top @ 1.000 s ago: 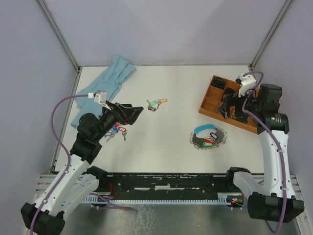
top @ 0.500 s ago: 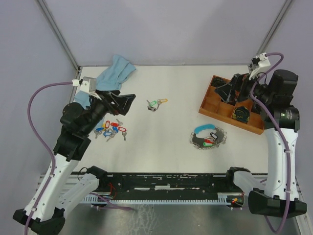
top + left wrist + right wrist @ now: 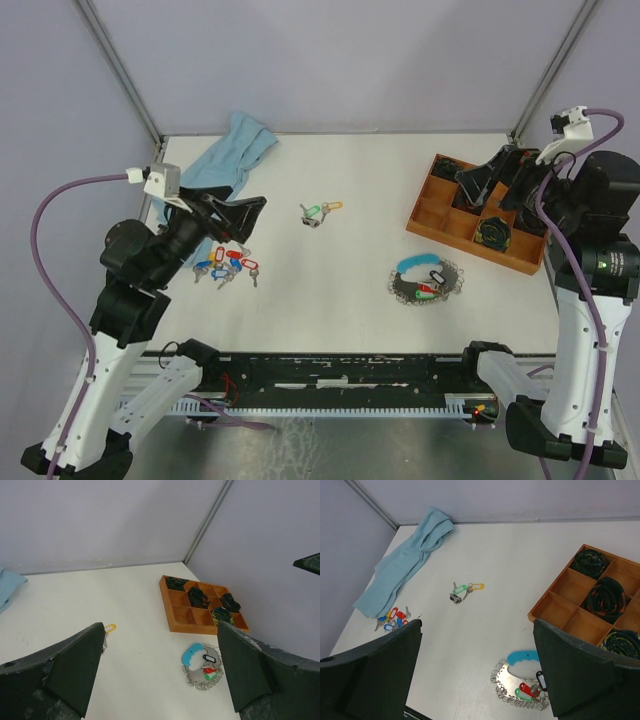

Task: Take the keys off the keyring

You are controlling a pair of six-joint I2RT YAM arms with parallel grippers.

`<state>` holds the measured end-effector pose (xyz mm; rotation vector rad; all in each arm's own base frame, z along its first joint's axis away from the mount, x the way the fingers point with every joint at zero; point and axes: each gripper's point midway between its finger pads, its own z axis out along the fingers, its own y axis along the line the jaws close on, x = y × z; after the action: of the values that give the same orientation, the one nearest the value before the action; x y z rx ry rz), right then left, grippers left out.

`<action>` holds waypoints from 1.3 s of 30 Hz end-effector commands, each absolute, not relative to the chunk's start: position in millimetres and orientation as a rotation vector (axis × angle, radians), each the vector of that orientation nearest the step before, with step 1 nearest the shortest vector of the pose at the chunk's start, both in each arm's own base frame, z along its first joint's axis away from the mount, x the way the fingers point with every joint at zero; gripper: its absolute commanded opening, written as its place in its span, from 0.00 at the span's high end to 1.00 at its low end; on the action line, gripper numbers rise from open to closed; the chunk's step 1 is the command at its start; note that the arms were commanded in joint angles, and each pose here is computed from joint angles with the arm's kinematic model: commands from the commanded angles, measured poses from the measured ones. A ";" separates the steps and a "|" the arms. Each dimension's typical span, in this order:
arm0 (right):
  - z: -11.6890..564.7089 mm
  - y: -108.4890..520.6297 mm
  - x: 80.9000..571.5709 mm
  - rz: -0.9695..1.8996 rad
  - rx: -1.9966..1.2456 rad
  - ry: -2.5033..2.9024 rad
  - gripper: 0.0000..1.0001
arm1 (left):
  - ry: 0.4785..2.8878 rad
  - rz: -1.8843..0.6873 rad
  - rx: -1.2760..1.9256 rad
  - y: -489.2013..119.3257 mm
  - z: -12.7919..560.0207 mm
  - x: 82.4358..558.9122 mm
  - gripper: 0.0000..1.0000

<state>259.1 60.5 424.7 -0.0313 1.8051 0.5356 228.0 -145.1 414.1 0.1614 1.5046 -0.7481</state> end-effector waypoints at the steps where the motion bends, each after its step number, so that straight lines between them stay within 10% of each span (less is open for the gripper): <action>1: 434.9 63.5 251.9 0.553 -0.035 1.781 0.00 | 1.440 -0.719 0.194 -138.5 435.8 216.8 0.01; 39: 430.5 70.6 242.4 0.568 -0.106 1.764 0.00 | 1.453 -0.724 0.194 -134.6 422.0 205.9 0.01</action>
<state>243.9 71.0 419.3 -0.0778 1.8151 0.5860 209.4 -136.9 415.3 0.1669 1.4846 -0.7449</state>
